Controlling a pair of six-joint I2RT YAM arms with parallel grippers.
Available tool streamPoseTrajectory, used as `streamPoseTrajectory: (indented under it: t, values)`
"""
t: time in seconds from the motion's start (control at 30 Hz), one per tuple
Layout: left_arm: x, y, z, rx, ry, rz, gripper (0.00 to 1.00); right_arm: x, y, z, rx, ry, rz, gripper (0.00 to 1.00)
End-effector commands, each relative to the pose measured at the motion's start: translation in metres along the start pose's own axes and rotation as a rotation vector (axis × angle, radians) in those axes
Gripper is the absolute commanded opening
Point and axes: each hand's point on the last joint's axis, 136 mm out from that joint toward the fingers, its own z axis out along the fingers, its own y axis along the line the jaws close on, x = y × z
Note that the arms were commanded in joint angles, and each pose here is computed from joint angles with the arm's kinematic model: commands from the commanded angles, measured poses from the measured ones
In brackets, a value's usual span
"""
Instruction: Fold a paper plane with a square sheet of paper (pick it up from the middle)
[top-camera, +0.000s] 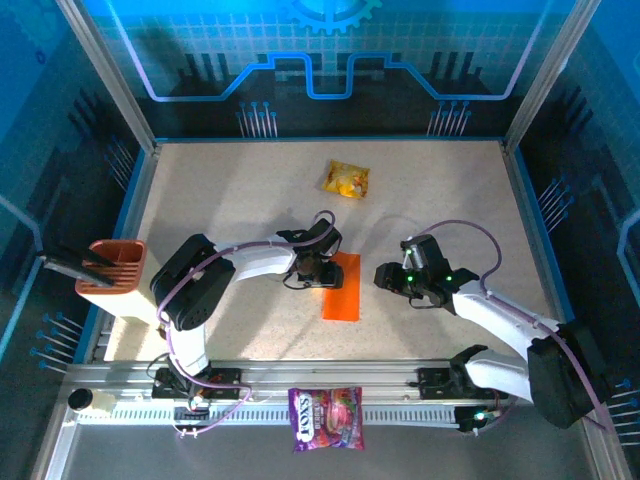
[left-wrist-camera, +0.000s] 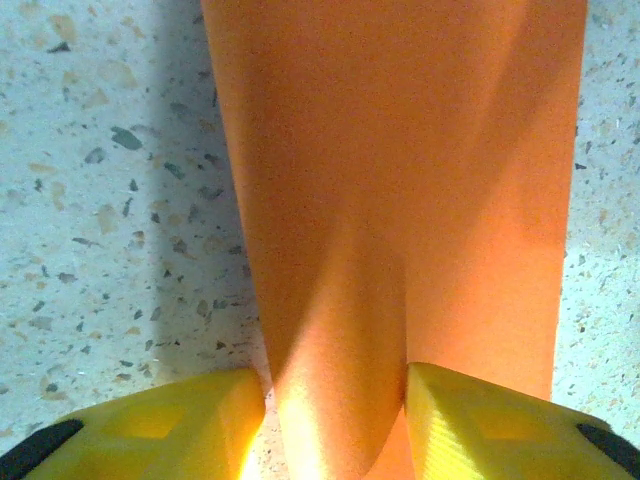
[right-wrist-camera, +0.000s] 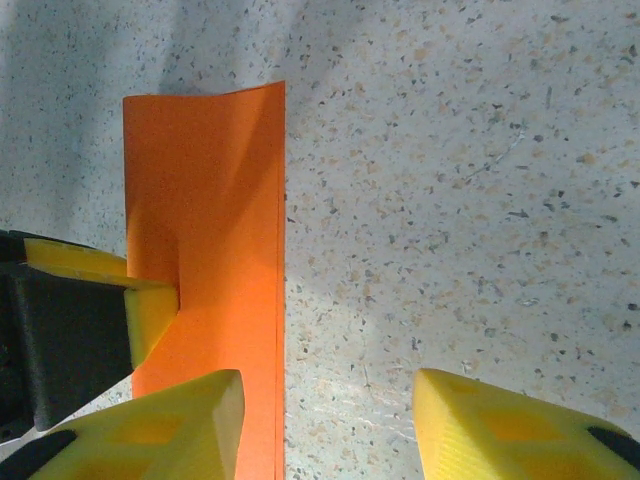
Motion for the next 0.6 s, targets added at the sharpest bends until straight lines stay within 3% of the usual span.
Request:
streamPoseTrajectory:
  t: [0.0, 0.57]
  values:
    - [-0.0007, 0.0419, 0.0247, -0.146, 0.0, -0.016, 0.47, 0.002, -0.0004, -0.0004, 0.018, 0.008, -0.015, 0.49]
    - [-0.0006, 0.0398, 0.0266, -0.137, 0.009, -0.009, 0.49, 0.0012, 0.0018, 0.0021, 0.01, 0.015, -0.013, 0.5]
